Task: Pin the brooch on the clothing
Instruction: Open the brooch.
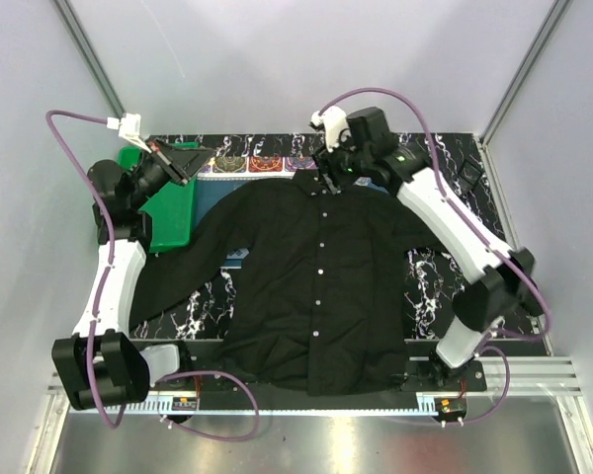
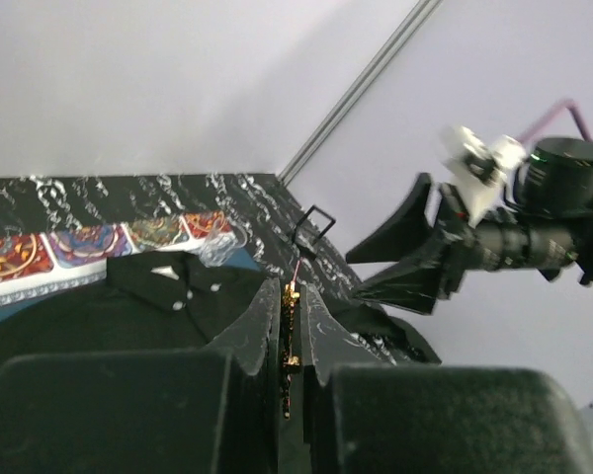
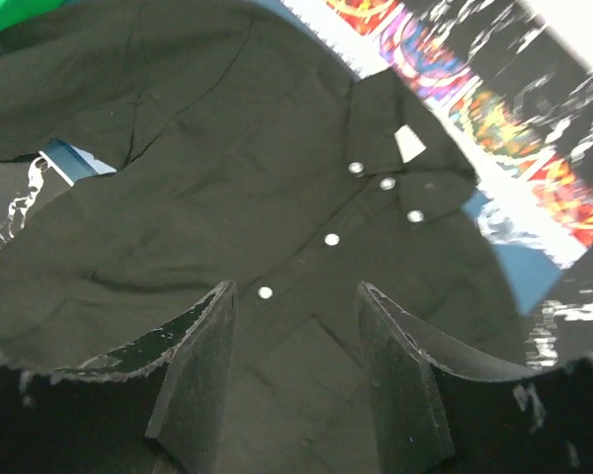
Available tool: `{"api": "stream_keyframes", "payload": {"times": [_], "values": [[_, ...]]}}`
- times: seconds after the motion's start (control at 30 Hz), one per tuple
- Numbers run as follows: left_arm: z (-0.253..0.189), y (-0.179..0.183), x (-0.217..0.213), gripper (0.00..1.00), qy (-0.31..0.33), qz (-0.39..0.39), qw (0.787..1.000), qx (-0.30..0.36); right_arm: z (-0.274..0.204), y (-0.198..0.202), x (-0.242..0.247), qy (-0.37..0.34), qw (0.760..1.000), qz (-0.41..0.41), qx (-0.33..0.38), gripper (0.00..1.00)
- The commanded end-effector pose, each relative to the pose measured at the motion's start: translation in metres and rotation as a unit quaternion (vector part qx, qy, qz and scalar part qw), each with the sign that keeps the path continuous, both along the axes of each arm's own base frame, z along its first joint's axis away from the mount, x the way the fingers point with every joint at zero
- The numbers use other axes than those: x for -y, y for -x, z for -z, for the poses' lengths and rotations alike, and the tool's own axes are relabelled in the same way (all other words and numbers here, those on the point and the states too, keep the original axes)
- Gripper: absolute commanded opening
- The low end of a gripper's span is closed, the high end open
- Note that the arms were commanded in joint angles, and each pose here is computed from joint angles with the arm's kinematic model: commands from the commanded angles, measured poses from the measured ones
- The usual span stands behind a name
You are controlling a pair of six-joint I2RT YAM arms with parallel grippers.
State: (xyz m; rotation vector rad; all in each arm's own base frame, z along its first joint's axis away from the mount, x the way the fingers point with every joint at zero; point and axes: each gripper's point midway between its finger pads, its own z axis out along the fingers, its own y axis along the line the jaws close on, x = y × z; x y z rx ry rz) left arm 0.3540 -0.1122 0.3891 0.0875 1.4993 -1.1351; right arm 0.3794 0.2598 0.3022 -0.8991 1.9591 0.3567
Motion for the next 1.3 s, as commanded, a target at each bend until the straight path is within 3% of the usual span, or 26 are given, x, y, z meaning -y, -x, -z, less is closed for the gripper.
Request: {"api": "stream_keyframes", "payload": {"times": [0.0, 0.1, 0.2, 0.3, 0.43, 0.57, 0.73, 0.97, 1.27], "values": [[0.015, 0.005, 0.0, 0.0, -0.024, 0.014, 0.999, 0.017, 0.019, -0.016, -0.028, -0.055, 0.994, 0.046, -0.084, 0.58], [0.032, 0.001, -0.001, 0.0, -0.035, 0.015, 0.999, 0.008, 0.055, -0.045, -0.039, -0.03, 0.992, 0.064, -0.108, 0.58], [0.052, -0.004, -0.001, 0.0, -0.048, 0.022, 0.999, -0.007, 0.092, -0.057, -0.053, -0.019, 0.986, 0.041, -0.161, 0.52], [0.067, -0.008, -0.002, 0.0, -0.05, 0.02, 0.998, -0.015, 0.116, -0.059, -0.072, -0.038, 0.974, 0.028, -0.221, 0.42], [0.084, -0.016, -0.002, 0.0, -0.041, 0.022, 0.998, -0.03, 0.132, -0.065, -0.094, -0.086, 0.954, 0.054, -0.281, 0.45], [0.096, -0.019, -0.003, 0.0, -0.039, 0.02, 0.998, -0.04, 0.161, -0.08, -0.101, -0.069, 0.954, 0.108, -0.272, 0.54], [0.107, -0.019, -0.003, 0.0, -0.044, 0.022, 0.998, -0.05, 0.196, -0.08, -0.102, -0.028, 0.951, 0.144, -0.272, 0.56], [0.113, -0.02, -0.003, 0.0, -0.045, 0.022, 0.997, -0.055, 0.218, -0.075, -0.107, -0.009, 0.945, 0.166, -0.281, 0.45], [0.122, -0.016, -0.003, 0.0, -0.05, 0.022, 0.997, -0.058, 0.222, -0.075, -0.122, -0.023, 0.941, 0.191, -0.279, 0.46]]}}
